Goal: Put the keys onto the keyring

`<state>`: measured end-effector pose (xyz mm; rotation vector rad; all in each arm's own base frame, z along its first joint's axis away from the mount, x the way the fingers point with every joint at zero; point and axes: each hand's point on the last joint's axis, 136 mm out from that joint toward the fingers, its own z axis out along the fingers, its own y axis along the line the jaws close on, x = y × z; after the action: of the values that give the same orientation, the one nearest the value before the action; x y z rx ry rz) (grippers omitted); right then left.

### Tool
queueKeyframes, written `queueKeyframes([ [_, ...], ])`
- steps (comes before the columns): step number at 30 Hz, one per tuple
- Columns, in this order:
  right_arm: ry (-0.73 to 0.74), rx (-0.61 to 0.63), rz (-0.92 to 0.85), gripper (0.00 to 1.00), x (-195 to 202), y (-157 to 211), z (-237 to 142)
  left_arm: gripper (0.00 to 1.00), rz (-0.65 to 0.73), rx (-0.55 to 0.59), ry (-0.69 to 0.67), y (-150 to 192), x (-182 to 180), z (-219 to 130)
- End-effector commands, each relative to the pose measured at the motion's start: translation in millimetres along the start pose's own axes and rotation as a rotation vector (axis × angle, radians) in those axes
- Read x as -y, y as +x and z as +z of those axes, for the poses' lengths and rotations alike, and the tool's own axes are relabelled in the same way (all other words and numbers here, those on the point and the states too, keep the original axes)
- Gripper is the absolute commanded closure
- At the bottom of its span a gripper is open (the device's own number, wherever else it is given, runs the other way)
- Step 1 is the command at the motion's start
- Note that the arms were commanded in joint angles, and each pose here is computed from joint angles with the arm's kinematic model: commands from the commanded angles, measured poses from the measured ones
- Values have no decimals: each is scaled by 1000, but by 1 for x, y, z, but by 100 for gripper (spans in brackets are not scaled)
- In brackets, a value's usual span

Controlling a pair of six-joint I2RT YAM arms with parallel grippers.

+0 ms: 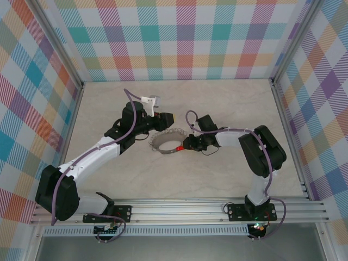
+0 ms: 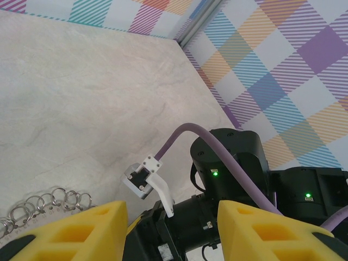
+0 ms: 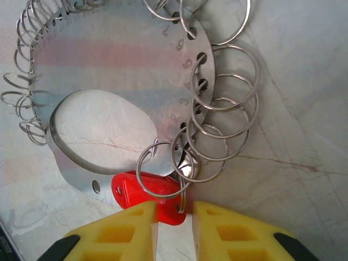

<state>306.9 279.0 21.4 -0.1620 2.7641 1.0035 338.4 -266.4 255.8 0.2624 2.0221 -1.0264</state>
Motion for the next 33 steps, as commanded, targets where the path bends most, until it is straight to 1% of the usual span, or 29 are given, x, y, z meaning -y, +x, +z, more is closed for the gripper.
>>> queueKeyframes([
  [1, -6, 21, 10, 77, -1, -10, 8, 53, 16, 45, 38, -12, 8, -9],
  [10, -17, 24, 1, 100, -2, -12, 3, 53, 16, 46, 42, -14, 8, -9],
  [16, -45, 33, -67, 100, -10, -10, -16, 53, 18, 51, 42, -15, 8, -11],
  [27, -187, 97, -299, 100, -58, -15, -64, 53, 18, 56, 40, -17, 9, -14],
  [33, -206, 116, -325, 100, -64, -20, -76, 53, 21, 47, 40, -15, 8, -14],
])
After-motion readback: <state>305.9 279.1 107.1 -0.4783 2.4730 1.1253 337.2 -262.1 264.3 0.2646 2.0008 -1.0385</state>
